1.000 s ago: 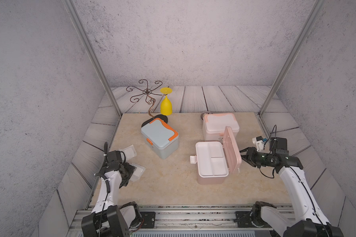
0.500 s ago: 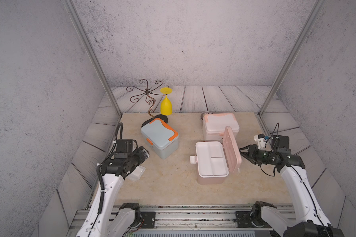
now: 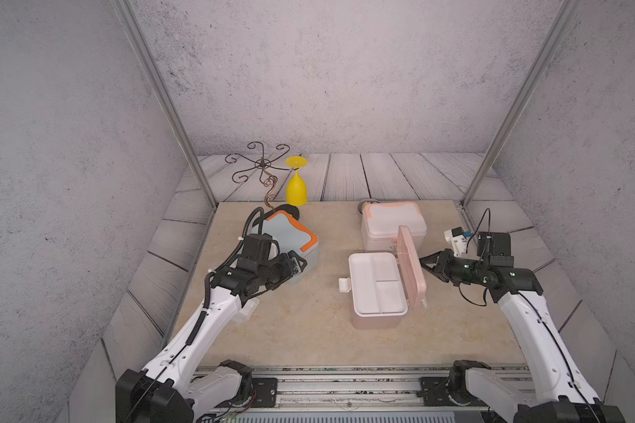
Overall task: Open first aid kits and take out gauze
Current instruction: Close the lid of the first aid kit.
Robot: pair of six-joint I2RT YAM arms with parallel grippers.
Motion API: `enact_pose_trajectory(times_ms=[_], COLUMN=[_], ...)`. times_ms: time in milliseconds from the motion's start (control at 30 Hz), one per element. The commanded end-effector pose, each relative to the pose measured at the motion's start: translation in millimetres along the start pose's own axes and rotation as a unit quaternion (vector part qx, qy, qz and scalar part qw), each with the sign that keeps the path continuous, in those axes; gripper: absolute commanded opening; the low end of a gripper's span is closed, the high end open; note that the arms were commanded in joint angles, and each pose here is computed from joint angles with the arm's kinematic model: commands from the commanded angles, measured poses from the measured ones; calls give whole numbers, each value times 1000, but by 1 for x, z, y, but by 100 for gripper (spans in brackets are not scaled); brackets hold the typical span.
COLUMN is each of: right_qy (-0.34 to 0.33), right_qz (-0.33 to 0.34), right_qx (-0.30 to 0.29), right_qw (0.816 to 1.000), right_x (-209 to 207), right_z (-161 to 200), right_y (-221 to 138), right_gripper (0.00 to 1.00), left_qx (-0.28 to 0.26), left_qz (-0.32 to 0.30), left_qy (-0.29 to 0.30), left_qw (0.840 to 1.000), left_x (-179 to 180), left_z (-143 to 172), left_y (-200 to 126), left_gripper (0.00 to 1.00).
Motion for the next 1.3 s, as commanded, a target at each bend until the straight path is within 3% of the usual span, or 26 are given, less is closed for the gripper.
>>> enact_pose_trajectory(times_ms=[0,600,733,800,867,967,1033,1133,1267], right_qy=[-16,-39,0,37,42,30,17,-10,-41], right_qz=[2,28,78,55,44,42,29,36,77], right_qx=[8,69,137,144,129,117,110,108,113], right_qw=[1000,996,987,987,990,992,993,993,990], right_x=[10,14,-28,-44,-44,-35,-26,-12,-11], right_z=[-4,5,29,43,46,41,34,26,24], right_y=[8,48,69,80,80,71,65,51,37], right_gripper=[16,15,10,8,8,10,17,20,36], left_qx=[14,50,137,191,205,223,228,214,190], left_qz=[35,64,62,58,68,89,99,82,45], left_qy=[7,7,59,89,105,106,107,117,130], left_qw=[999,997,987,976,971,965,963,966,972], left_x=[-8,-9,-52,-83,-101,-120,-127,-126,-113], left_z=[4,13,48,69,82,94,97,93,83], left_y=[6,27,62,76,84,92,95,91,83], left_gripper=[80,82,79,70,67,67,67,67,75])
Point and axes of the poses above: each gripper's point midway between its finger pads, its own y axis out along the fingers, its own x axis along the line the jaws close on, z = x × y, the point moved 6 cm from there along -y, back along the fingers, and after that the axes turned 13 degrees about -y, right-handed, at the moved point
